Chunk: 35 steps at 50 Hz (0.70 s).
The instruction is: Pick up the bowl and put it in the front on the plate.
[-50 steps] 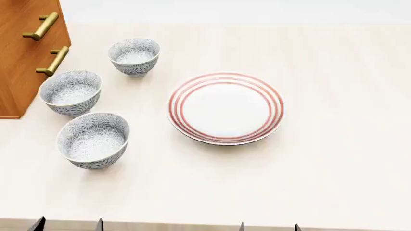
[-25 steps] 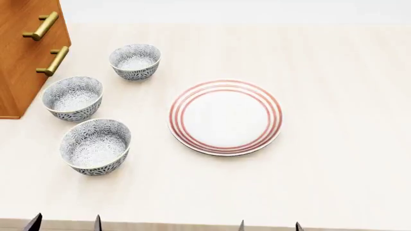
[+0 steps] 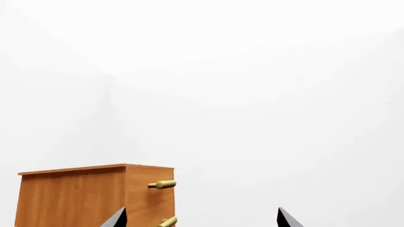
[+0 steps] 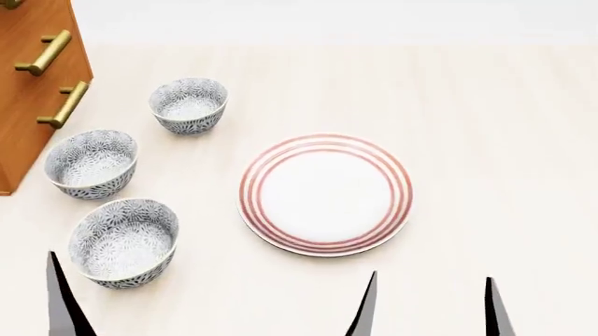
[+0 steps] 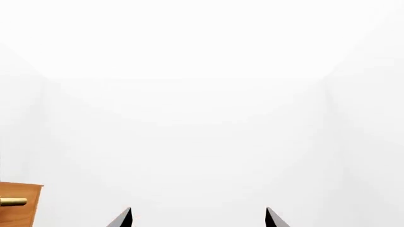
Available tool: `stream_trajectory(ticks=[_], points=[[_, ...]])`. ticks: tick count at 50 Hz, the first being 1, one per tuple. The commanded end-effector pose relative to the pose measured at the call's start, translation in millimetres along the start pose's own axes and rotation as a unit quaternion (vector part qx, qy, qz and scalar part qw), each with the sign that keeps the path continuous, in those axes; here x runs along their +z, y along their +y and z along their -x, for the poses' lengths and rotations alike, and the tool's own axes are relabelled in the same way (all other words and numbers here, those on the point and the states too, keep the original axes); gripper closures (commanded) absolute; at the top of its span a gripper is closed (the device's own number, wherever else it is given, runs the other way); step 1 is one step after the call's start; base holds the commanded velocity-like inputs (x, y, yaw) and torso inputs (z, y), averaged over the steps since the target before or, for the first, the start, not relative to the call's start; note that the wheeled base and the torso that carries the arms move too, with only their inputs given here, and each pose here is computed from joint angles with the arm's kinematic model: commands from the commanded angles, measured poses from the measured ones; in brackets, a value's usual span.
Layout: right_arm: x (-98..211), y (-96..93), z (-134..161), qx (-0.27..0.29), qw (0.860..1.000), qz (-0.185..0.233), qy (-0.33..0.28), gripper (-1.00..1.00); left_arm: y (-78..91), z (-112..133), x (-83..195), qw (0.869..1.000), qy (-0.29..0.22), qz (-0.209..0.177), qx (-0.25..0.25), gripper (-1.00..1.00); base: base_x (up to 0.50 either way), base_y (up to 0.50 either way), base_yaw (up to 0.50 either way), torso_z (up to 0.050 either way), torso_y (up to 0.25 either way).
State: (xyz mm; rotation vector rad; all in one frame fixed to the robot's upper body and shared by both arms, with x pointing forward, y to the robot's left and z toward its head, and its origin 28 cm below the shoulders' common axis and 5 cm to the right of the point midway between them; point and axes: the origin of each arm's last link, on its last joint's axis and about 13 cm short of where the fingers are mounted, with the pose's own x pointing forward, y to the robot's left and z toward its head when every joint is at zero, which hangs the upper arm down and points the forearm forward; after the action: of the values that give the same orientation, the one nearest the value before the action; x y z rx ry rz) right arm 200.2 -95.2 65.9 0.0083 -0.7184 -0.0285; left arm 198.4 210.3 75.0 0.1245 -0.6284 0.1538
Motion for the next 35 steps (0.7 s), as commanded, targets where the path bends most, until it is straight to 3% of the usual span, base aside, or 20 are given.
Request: stream_trajectory(ticks=[1, 35], points=[[8.5, 0.5, -0.7, 0.003, 0.999, -0.004, -0.035, -1.0, -0.3, 1.5, 9.4, 0.999, -0.034, -0.001, 0.001, -1.0, 0.5, -0.04, 0.0, 0.0, 0.0], [16.7, 4.3, -3.8, 0.017, 0.999, -0.011, -0.033, -1.0, -2.4, 1.6, 22.8, 0.999, -0.052, 0.005, -0.007, -1.0, 0.5, -0.04, 0.0, 0.0, 0.0]])
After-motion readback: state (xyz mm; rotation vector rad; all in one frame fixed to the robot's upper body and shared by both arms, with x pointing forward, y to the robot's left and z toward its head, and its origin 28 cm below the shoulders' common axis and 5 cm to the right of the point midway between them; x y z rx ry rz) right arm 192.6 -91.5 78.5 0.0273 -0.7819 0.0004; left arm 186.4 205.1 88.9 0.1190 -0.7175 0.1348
